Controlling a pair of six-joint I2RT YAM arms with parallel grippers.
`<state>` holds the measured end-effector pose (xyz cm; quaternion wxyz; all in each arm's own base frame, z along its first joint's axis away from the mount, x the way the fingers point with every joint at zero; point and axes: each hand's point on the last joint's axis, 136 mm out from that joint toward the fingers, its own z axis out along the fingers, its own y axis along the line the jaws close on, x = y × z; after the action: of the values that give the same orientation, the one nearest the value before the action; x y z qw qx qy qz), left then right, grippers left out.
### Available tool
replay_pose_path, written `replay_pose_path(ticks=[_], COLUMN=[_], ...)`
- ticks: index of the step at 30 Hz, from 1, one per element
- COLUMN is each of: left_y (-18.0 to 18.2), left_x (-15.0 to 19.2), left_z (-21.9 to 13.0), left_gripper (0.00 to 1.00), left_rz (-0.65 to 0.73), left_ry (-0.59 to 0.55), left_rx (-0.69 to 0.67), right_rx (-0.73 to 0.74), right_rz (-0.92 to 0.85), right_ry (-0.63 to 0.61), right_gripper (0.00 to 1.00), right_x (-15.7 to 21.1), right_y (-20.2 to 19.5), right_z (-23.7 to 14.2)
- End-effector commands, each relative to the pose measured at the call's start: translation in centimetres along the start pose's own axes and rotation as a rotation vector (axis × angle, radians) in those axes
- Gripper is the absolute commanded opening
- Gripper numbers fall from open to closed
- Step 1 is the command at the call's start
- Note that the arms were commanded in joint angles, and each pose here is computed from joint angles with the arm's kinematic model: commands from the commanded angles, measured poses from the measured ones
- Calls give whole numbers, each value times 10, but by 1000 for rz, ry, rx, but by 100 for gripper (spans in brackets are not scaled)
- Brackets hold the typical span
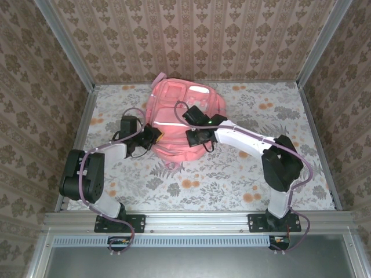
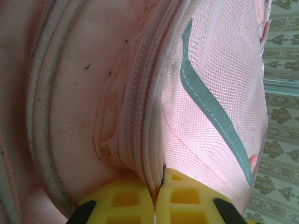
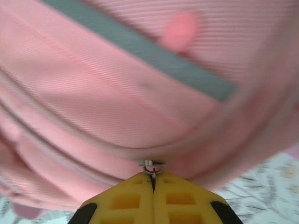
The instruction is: Pack the student bag
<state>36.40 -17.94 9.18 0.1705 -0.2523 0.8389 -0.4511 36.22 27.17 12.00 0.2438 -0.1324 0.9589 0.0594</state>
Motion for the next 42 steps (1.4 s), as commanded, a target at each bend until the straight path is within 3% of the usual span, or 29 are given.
replay_pose_path(ticks=[1, 11, 14, 15, 19, 25, 31, 35, 39, 42], left_y=[9, 5, -5, -11, -29, -28, -12, 4, 18, 28], left_x=[-14, -4, -5, -5, -12, -53, -97, -112, -120, -119], left_z=[-5, -8, -10, -12, -30, -92, -163, -199, -219, -220], left_gripper=[0, 0, 0, 5, 48, 82, 97, 98, 99, 100], left_rz=[46, 185, 222, 238, 301, 408, 522, 607, 721, 781], left_ry=[-51, 38, 54, 60, 26, -216, -542, -744, -890, -954], left_rx=[-44, -52, -24, -14, -37, -261, -504, -637, -732, -743], right_rx=[193, 157, 127, 116, 98, 283, 540, 647, 659, 668], right_rz=[-14, 39, 62, 71, 100, 146, 270, 377, 545, 568], right_ry=[6, -54, -77, -88, -173, -414, -590, -696, -696, -682], right_gripper=[0, 1, 19, 28, 61, 98, 100, 100, 100, 100], right_x=[1, -53, -61, -61, -63, -64, -42, -14, 32, 55], right_y=[-62, -84, -80, -79, -83, -136, -215, -258, -297, -313], right_z=[-13, 2, -9, -15, -48, -111, -160, -170, -151, -128])
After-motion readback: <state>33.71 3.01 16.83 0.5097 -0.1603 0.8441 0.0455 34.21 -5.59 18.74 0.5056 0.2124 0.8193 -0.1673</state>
